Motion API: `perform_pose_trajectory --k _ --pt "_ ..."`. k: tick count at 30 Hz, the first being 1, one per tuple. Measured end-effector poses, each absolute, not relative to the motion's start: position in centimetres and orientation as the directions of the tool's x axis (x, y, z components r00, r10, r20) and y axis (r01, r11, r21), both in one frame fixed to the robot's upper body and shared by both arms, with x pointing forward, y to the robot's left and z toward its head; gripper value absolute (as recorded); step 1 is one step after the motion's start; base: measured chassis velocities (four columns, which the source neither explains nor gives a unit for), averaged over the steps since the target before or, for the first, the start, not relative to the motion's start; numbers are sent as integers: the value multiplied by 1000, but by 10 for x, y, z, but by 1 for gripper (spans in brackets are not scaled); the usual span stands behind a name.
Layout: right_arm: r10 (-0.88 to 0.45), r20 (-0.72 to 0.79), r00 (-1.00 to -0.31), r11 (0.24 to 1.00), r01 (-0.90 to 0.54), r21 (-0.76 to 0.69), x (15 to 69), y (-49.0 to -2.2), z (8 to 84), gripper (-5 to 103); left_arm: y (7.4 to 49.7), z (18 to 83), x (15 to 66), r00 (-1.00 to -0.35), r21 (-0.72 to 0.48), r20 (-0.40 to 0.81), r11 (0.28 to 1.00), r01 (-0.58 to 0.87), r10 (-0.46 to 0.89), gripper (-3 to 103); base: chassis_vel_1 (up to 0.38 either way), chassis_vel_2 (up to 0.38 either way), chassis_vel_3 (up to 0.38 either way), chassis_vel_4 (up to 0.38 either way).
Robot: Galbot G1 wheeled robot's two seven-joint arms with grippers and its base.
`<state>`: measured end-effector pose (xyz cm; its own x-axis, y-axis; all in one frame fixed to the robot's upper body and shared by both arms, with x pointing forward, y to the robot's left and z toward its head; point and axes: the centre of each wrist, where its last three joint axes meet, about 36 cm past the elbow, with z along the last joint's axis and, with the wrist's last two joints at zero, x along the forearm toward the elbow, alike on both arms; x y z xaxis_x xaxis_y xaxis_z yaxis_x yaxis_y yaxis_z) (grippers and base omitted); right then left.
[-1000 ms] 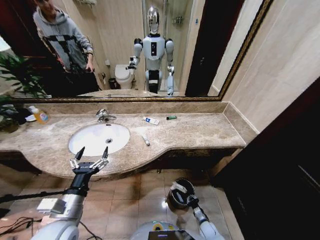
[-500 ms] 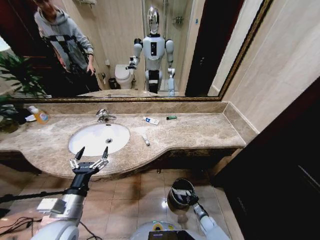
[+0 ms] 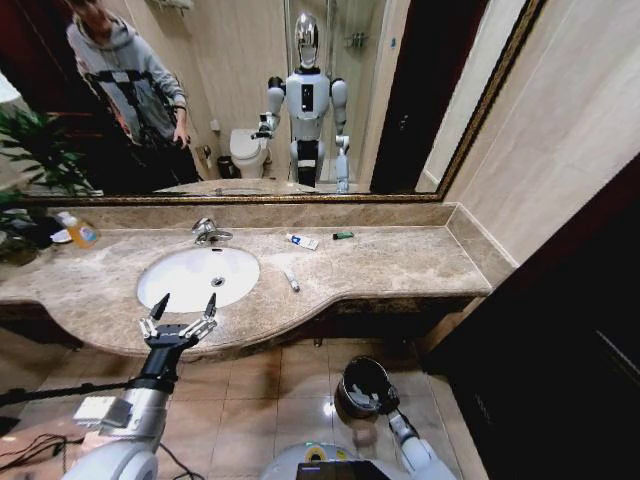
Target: Pick up the trash from the sink and place it in the trash bin.
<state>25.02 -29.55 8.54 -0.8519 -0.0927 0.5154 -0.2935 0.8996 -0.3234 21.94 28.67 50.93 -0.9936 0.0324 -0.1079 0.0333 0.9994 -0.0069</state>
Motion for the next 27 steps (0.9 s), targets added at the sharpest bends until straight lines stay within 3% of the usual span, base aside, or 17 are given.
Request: perform_pose_trajectory --k 3,8,14,22,27 --pt "-62 440 -896 929 -213 -303 256 -296 102 99 287 509 219 -994 -7 -108 999 33 33 100 0 0 0 0" --pt "4 337 -942 959 -92 -270 267 -304 144 100 287 509 219 -994 -7 -108 999 33 32 100 0 0 0 0" --pt "46 193 -980 992 22 -125 278 -309 260 100 287 509 219 -994 -7 -108 999 33 32 100 0 0 0 0" --pt "41 45 -998 993 36 -113 273 -325 370 100 287 509 219 -994 -7 -108 999 33 32 100 0 0 0 0" --pt "-25 -36 -999 999 -23 -47 270 -308 428 100 287 509 219 -994 -7 -108 999 33 32 100 0 0 0 0"
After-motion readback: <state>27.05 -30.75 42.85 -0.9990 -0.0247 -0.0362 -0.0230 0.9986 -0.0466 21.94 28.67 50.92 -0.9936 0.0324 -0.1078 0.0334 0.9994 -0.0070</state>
